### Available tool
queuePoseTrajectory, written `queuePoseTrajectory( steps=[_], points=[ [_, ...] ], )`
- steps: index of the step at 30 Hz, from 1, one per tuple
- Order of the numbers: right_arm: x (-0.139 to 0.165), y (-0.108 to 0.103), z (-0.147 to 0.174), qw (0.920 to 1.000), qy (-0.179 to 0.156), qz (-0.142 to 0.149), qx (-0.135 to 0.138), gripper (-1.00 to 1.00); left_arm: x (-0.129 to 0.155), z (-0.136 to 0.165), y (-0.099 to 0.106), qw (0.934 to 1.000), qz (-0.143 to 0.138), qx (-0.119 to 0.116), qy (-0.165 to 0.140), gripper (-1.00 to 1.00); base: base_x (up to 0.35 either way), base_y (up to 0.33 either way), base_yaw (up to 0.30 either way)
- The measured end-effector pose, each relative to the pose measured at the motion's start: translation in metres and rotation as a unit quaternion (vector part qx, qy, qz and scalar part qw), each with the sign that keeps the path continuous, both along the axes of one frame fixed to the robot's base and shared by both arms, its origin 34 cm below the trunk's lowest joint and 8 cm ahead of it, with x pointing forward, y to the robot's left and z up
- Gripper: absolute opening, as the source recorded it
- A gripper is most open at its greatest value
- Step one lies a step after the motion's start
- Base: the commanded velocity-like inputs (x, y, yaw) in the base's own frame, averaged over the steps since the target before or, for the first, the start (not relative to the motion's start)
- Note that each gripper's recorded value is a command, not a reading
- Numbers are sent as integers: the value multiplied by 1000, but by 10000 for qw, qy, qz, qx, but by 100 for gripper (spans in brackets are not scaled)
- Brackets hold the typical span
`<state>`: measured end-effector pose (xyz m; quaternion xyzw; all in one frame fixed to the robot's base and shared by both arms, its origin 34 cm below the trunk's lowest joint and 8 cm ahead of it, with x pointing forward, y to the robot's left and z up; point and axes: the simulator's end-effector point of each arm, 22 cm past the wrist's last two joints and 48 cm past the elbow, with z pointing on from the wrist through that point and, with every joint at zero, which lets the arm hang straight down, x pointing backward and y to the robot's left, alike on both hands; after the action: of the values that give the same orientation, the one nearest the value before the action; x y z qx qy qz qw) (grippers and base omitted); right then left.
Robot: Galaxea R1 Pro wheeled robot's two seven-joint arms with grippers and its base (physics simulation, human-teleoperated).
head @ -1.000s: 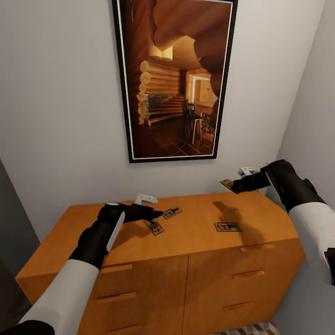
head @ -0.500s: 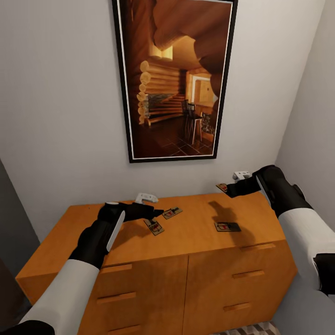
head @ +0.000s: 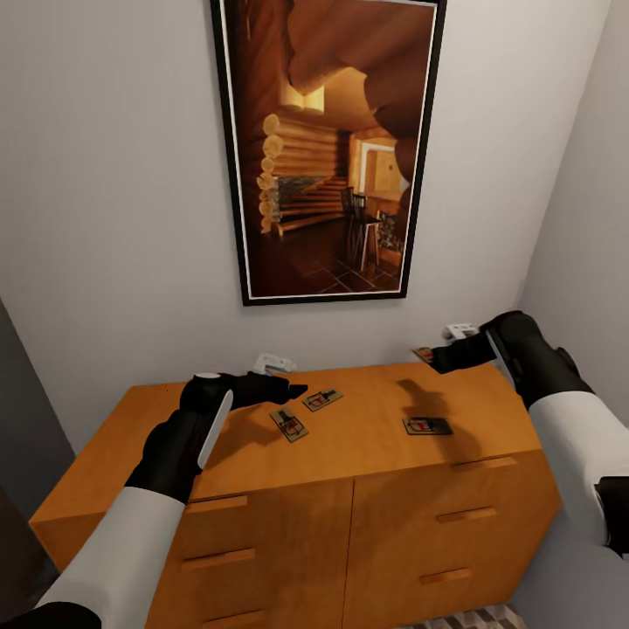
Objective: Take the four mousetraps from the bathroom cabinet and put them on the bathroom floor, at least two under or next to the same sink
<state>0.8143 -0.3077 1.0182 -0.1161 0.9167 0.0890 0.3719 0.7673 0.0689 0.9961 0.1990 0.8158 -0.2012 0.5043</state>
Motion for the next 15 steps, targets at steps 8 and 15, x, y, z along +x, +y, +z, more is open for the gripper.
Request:
queuePoseTrajectory(
  steps=[8, 15],
  points=[
    [-2, -20, 1, 9999, 3, -136, -68, -100, 0, 0, 0, 10000, 12, 0, -3, 100, 25, 0, 0],
    [-3, -27, 1, 9998, 3, -179, -90, -100, 0, -2, 0, 10000, 11, -1, 23, 100, 185, 0, 0]
  ],
)
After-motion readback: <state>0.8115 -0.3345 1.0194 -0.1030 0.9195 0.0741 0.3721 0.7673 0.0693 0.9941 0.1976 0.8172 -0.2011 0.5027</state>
